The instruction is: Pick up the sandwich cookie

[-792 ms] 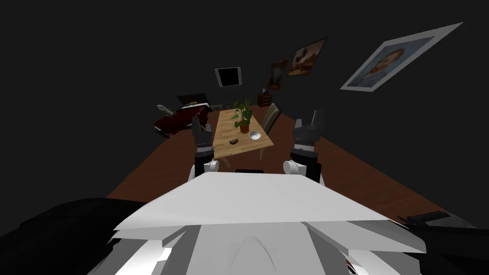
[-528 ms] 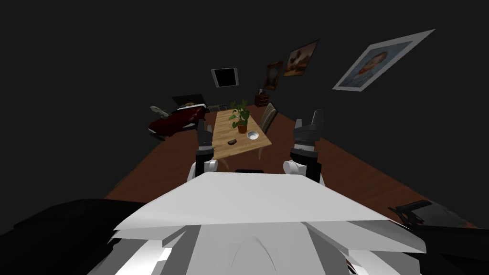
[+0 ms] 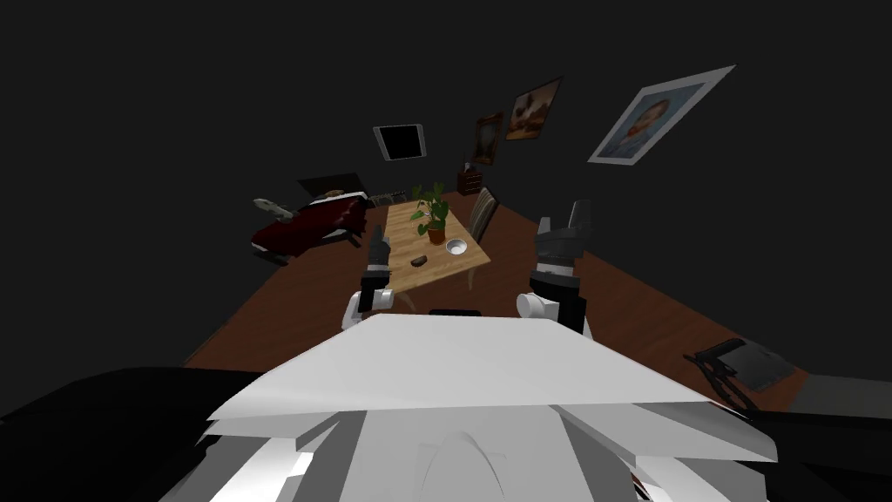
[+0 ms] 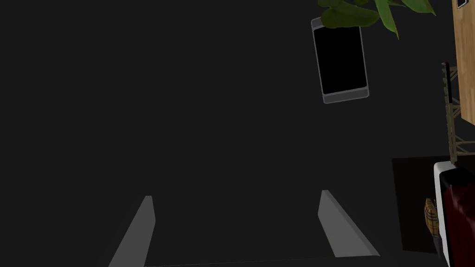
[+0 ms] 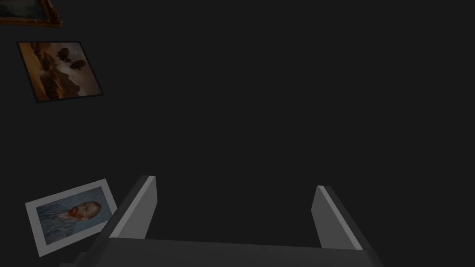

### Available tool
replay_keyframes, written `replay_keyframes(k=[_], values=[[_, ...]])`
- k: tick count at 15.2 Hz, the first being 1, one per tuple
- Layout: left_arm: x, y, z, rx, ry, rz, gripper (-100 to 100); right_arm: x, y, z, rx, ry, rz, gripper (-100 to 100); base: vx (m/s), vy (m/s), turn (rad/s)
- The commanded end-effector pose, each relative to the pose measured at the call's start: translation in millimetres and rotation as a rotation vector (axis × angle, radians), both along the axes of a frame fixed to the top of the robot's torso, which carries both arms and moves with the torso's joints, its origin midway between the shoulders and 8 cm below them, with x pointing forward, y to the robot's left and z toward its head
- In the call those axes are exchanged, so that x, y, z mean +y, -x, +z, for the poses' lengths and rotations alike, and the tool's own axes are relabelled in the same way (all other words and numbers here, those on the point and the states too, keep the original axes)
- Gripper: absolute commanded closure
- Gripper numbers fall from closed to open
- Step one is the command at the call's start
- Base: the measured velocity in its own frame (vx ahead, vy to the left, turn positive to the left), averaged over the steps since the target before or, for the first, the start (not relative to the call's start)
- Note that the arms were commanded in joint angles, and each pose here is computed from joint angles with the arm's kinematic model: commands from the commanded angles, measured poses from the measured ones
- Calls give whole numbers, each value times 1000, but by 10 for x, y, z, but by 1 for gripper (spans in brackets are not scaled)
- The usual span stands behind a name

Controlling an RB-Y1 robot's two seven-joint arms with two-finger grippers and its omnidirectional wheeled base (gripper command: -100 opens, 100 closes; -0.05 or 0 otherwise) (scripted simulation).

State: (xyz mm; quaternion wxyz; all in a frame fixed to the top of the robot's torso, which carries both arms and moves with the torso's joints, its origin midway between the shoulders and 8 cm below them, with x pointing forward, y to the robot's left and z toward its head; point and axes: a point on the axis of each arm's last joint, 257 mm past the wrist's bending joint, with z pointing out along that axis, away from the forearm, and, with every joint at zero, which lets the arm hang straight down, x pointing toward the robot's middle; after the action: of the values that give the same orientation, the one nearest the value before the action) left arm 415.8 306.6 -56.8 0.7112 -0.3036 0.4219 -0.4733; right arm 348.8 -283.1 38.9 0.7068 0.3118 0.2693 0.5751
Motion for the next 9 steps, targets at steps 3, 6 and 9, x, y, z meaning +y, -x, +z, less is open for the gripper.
replay_keyframes(k=[3, 6, 9], values=[[231, -197, -376, 118, -12, 45, -100, 0, 0, 0, 0, 0, 0, 0, -5, 9, -136], [404, -303, -597, 185, -18, 74, -100, 0, 0, 0, 0, 0, 0, 0, -4, 5, -110], [598, -398, -816, 252, -23, 107, -100, 0, 0, 0, 0, 0, 0, 0, -5, 9, -134]])
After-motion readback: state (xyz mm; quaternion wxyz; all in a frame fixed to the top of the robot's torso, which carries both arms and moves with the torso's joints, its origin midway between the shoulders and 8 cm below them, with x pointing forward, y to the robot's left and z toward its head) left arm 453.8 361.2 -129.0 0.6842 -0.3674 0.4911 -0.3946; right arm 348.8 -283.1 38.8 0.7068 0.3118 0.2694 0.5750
